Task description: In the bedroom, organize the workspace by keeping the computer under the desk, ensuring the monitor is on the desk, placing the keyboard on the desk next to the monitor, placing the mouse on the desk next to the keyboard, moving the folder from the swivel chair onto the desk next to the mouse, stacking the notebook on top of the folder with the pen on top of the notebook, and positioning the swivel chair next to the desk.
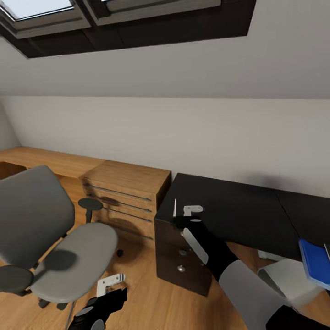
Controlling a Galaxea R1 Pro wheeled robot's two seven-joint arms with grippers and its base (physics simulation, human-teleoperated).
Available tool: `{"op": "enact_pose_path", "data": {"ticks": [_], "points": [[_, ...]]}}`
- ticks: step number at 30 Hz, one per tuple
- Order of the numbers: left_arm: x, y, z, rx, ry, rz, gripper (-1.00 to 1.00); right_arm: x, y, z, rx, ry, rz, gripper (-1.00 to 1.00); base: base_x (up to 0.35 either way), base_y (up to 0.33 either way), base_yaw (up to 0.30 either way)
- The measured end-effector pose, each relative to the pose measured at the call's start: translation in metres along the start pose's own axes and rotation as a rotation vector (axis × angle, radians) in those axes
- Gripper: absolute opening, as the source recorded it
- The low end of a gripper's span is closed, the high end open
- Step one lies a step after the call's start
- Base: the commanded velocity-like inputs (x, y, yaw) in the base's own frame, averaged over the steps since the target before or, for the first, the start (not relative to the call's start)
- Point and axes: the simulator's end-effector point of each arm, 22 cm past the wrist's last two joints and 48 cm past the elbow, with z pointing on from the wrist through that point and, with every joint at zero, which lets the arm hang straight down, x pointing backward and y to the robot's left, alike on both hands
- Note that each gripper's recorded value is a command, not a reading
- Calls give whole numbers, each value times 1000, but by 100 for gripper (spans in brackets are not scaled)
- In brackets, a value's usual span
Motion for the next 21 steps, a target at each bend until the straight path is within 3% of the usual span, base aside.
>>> {"op": "enact_pose_path", "data": {"ticks": [4,15,21], "points": [[0,3,2,-7,3,-4,100,6,0,6,27,-22,-38,100,0,0,228],[20,8,11,-24,49,7,100,18,-5,15,42,-18,-37,100,0,0,218],[24,8,13,-26,60,9,100,16,-6,16,43,-35,-31,100,0,0,99]]}}
